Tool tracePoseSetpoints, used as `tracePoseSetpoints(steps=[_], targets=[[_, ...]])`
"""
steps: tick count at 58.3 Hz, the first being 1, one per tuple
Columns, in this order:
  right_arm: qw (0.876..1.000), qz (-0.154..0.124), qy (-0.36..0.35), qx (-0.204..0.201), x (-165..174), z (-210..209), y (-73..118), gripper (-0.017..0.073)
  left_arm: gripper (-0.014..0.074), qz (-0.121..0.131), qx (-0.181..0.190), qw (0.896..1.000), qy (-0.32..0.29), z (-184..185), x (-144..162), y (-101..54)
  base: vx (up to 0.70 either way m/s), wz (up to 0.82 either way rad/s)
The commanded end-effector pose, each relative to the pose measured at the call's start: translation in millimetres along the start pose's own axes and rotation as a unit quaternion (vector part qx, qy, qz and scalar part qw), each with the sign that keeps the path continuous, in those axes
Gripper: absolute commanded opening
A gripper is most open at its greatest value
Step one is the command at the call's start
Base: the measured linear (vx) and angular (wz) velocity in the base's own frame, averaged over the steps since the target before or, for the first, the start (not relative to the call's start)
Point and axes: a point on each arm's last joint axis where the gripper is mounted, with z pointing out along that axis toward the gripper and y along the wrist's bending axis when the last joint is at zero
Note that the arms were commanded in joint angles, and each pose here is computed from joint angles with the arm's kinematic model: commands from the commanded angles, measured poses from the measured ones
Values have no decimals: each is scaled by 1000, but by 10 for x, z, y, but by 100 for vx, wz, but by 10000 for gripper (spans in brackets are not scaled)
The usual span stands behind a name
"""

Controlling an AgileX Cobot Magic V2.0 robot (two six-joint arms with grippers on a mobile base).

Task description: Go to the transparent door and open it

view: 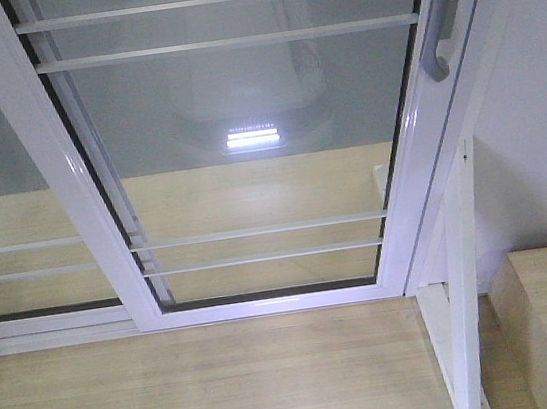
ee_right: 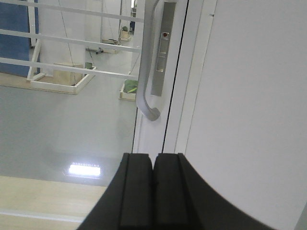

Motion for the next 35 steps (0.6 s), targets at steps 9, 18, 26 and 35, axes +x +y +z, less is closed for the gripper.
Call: tracePoseSetpoints(steps=[9,18,26,35], targets=[[999,-2,-37,7,-28,-7,-5,-8,-6,-9,-5,1000,-30,14,23,14,10,-1],[999,-2,-37,7,-28,-7,-5,-8,-6,-9,-5,1000,-30,14,23,14,9,0],[999,-2,-37,7,-28,-7,-5,-8,-6,-9,-5,1000,-30,14,23,14,9,-1],[999,-2,-37,7,-28,-7,-5,-8,-6,-9,-5,1000,-30,14,23,14,9,-1]])
